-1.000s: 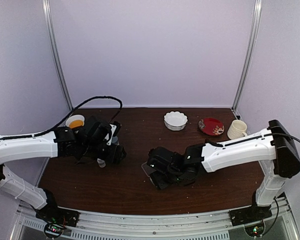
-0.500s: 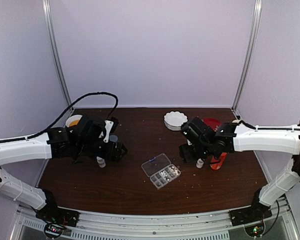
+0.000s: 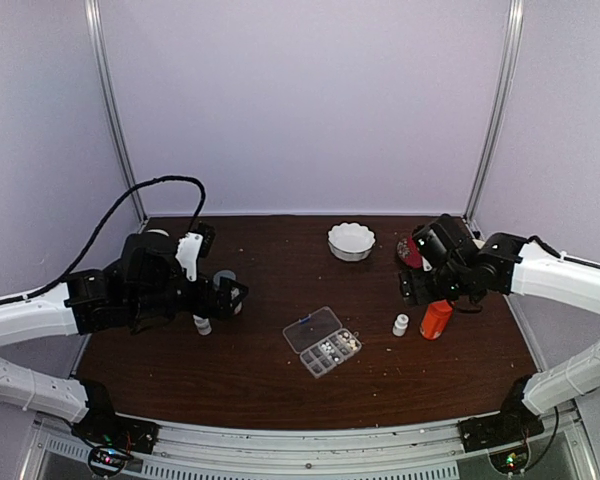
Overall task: Sort the pills into containers
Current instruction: Pick up the pill bottle from the center of the board.
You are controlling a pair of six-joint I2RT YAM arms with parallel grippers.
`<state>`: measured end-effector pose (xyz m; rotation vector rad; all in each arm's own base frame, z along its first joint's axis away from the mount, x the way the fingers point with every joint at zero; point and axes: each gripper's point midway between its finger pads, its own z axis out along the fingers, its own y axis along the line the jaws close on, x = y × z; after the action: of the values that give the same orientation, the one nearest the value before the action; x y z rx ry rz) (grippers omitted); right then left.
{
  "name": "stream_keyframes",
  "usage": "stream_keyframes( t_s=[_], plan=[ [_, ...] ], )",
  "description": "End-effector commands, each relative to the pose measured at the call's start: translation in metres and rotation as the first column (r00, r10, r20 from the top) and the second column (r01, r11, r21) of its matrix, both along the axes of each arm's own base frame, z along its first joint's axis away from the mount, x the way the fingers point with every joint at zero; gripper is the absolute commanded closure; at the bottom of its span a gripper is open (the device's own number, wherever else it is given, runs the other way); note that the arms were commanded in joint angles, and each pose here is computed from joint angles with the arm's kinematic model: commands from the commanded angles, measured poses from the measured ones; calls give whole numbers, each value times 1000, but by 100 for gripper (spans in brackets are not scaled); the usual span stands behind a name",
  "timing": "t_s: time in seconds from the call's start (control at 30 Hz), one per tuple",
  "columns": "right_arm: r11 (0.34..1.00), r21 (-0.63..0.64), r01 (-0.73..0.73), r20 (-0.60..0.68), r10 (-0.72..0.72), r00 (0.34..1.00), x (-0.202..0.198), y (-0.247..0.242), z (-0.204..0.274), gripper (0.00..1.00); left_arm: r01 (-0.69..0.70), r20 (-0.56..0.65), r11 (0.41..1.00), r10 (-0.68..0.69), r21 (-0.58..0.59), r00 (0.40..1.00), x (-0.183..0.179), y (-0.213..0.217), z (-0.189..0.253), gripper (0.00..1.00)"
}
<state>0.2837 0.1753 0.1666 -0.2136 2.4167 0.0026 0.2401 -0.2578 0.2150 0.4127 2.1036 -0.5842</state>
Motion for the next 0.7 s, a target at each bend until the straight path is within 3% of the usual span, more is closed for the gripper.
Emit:
stream_keyframes(
  t_s=[0.0,0.07,0.23,0.67],
  plan=[
    [997,-46,69,14,-68,998,-3,-33,0,8,-15,79,998,20,-64,997,5,2,19,3],
    [995,-33,92,23,-92,996,-3,-40,2,1,-13,80,998,18,-67,997,5,3,21,3],
    [992,-4,124,20,-124,992,-5,-49,2,0,-67,43,995,70,-70,997,7,8,16,2],
    [987,49,153,-24,-152,988,-2,-55,-11,1,52,40,996,-49,-75,998,5,-19,20,2]
  ],
)
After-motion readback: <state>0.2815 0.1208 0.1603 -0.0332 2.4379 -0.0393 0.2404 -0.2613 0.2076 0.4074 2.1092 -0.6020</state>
